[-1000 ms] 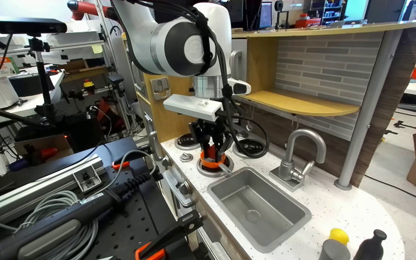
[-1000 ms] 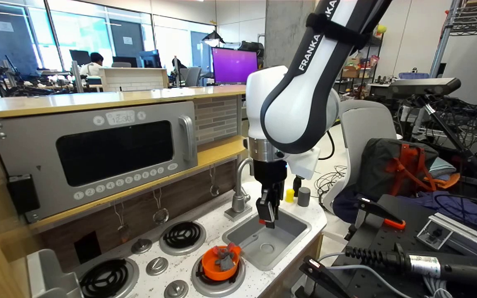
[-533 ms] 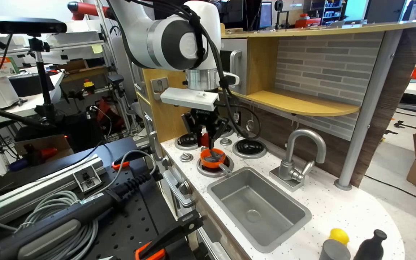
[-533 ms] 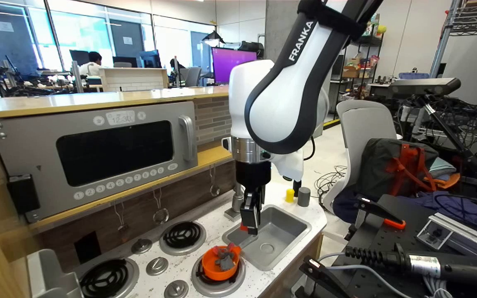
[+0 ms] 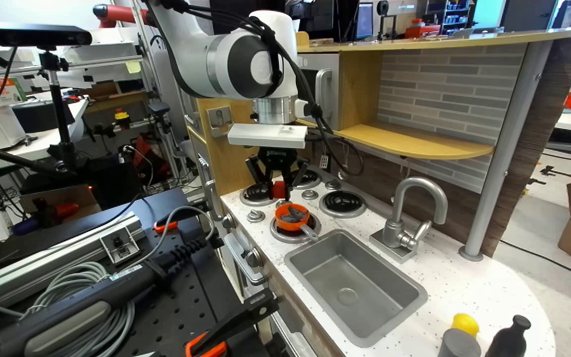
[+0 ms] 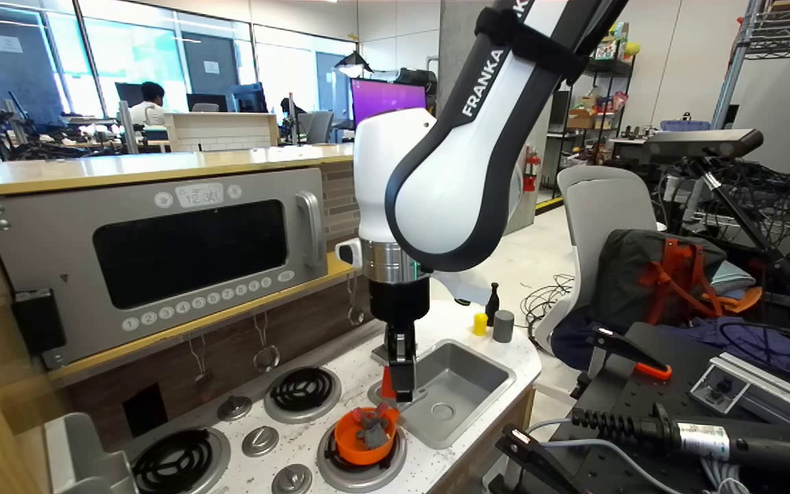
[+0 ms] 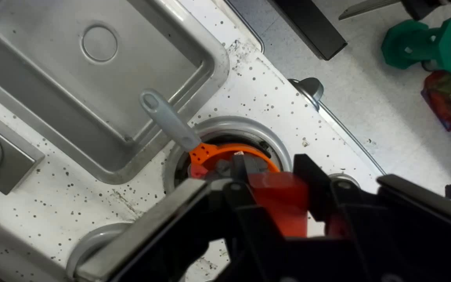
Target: Move the orange block from the right side of the counter and place it in the orange pan on the stove
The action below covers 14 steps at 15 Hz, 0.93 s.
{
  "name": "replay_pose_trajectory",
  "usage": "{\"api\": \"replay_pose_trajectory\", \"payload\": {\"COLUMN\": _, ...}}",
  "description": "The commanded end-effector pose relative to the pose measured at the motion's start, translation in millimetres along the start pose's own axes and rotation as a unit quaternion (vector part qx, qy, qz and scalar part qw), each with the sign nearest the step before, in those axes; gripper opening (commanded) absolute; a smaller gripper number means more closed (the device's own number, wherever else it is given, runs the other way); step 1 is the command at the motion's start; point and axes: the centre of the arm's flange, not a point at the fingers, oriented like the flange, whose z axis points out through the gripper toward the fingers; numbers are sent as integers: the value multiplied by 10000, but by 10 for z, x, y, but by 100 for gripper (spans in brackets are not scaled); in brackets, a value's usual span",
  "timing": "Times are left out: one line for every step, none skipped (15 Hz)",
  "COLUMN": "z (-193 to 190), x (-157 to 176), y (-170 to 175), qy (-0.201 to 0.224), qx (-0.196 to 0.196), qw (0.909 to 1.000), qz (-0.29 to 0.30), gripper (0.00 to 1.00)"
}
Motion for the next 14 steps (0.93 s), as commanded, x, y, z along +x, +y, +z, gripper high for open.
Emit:
{"api": "replay_pose_trajectory", "payload": {"z": 207, "x": 166, "y": 35, "qy": -202, "qx": -37, "qw": 9972, "qz": -714, "gripper": 11}}
{"api": "replay_pose_trajectory", "payload": {"z": 272, "x": 168, "y": 37, "qy": -273, "qx": -29, "qw": 9950, "qz": -959, "gripper": 11}}
{"api": "replay_pose_trajectory", "payload": {"z": 332, "x": 179, "y": 38, "qy": -314, "qx": -42, "qw": 9933, "qz": -1111, "gripper": 11}}
{"api": "replay_pose_trajectory", "payload": {"z": 398, "x": 197, "y": 39, "qy": -353, "qx": -21, "qw": 9921, "qz": -1203, "gripper": 11}}
{"api": "replay_pose_trajectory", "payload": {"z": 450, "x": 215, "y": 40, "qy": -372, "qx": -18, "qw": 9914, "qz": -1256, "gripper": 11}}
{"api": "replay_pose_trajectory", "payload": {"z": 501, "x": 241, "y": 43, "qy": -396, "qx": -4, "qw": 9910, "qz": -1276, "gripper": 11}}
{"api": "replay_pose_trajectory", "payload": {"z": 541, "x": 263, "y": 48, "qy": -419, "qx": 12, "qw": 9909, "qz": -1279, "gripper": 11}}
{"api": "replay_pose_trajectory", "payload": {"z": 571, "x": 295, "y": 58, "qy": -428, "qx": 35, "qw": 9909, "qz": -1273, "gripper": 11}}
{"api": "replay_pose_trajectory", "payload": {"z": 594, "x": 327, "y": 69, "qy": -429, "qx": 45, "qw": 9912, "qz": -1253, "gripper": 11}}
{"api": "replay_pose_trajectory", "payload": {"z": 613, "x": 354, "y": 76, "qy": -428, "qx": 37, "qw": 9913, "qz": -1248, "gripper": 11}}
{"api": "replay_pose_trajectory", "payload": {"z": 623, "x": 381, "y": 82, "qy": -412, "qx": 32, "qw": 9912, "qz": -1256, "gripper": 11}}
{"api": "replay_pose_trajectory", "payload": {"z": 624, "x": 394, "y": 75, "qy": -376, "qx": 71, "qw": 9909, "qz": -1289, "gripper": 11}}
{"api": "replay_pose_trajectory", "payload": {"z": 629, "x": 405, "y": 71, "qy": -340, "qx": 63, "qw": 9909, "qz": -1304, "gripper": 11}}
{"api": "replay_pose_trajectory", "payload": {"z": 634, "x": 426, "y": 67, "qy": -301, "qx": 65, "qw": 9914, "qz": -1268, "gripper": 11}}
